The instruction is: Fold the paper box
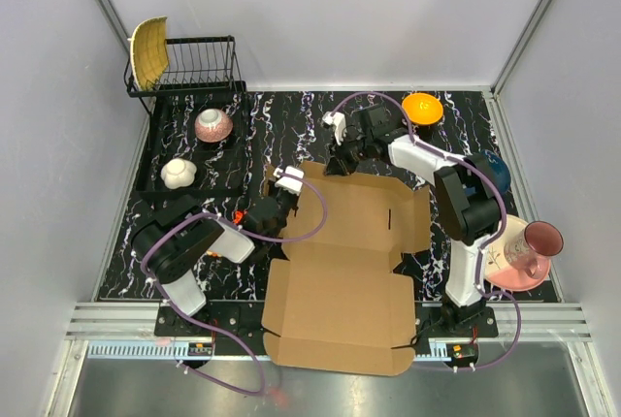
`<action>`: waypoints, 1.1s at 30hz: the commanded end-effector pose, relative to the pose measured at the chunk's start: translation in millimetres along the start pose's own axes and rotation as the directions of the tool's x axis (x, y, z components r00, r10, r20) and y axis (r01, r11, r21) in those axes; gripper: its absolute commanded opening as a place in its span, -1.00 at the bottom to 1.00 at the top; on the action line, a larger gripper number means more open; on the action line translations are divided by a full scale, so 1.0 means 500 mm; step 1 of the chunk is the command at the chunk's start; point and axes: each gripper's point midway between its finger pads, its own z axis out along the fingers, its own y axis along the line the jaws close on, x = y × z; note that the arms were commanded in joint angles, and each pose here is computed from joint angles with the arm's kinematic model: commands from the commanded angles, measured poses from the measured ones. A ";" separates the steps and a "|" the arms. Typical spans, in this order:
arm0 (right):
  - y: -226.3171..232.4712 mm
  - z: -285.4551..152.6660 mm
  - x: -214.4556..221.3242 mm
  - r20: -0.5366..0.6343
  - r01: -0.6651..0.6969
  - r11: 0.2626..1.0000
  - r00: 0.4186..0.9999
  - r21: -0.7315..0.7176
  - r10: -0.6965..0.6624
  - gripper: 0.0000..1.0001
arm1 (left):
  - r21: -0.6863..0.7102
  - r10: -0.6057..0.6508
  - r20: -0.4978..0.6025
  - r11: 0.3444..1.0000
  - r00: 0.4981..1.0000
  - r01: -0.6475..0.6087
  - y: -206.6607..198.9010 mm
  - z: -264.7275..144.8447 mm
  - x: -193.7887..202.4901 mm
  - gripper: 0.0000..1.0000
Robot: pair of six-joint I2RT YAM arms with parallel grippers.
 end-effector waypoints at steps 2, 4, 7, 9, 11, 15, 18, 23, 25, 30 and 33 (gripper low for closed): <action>0.005 -0.067 -0.070 0.020 0.091 0.979 0.995 0.180 -0.096 -0.82 | -0.175 -0.133 0.386 0.961 0.913 0.213 0.085 0.003 -0.230 -0.30; -0.003 -0.082 -0.069 -0.002 0.128 0.960 0.991 0.248 -0.131 -0.82 | -0.214 -0.143 0.379 0.948 0.914 0.237 0.101 0.001 -0.235 -0.03; -0.010 -0.106 -0.077 -0.022 0.174 0.924 0.984 0.340 -0.177 -0.83 | -0.220 -0.138 0.385 0.946 0.912 0.236 0.107 -0.008 -0.260 0.36; -0.008 -0.114 -0.081 -0.040 0.202 0.900 0.978 0.387 -0.203 -0.83 | -0.230 -0.130 0.370 0.946 0.920 0.227 0.110 -0.016 -0.275 0.47; -0.022 -0.127 -0.072 -0.073 0.224 0.851 0.974 0.475 -0.216 -0.84 | -0.247 -0.144 0.377 0.936 0.915 0.249 0.122 -0.028 -0.309 0.49; -0.001 -0.122 -0.050 -0.102 0.268 0.817 0.962 0.511 -0.252 -0.87 | -0.241 -0.176 0.303 0.937 0.936 0.254 0.125 -0.040 -0.313 0.50; 0.015 -0.106 -0.027 -0.098 0.242 0.839 0.970 0.488 -0.223 -0.88 | -0.238 -0.201 0.295 0.931 0.934 0.276 0.131 -0.056 -0.314 0.50; 0.029 -0.076 0.019 -0.146 0.232 0.835 0.972 0.499 -0.183 -0.72 | -0.250 -0.253 0.221 0.919 0.942 0.305 0.138 -0.089 -0.284 0.51; 0.024 -0.069 0.028 -0.145 0.217 0.831 0.975 0.513 -0.166 -0.62 | -0.253 -0.273 0.218 0.911 0.937 0.324 0.143 -0.104 -0.271 0.51; 0.025 -0.053 0.041 -0.169 0.211 0.837 0.975 0.505 -0.144 -0.47 | -0.266 -0.288 0.189 0.906 0.939 0.331 0.142 -0.125 -0.249 0.51; 0.028 -0.044 0.050 -0.178 0.210 0.846 0.974 0.491 -0.138 -0.37 | -0.265 -0.295 0.183 0.904 0.938 0.336 0.139 -0.129 -0.247 0.51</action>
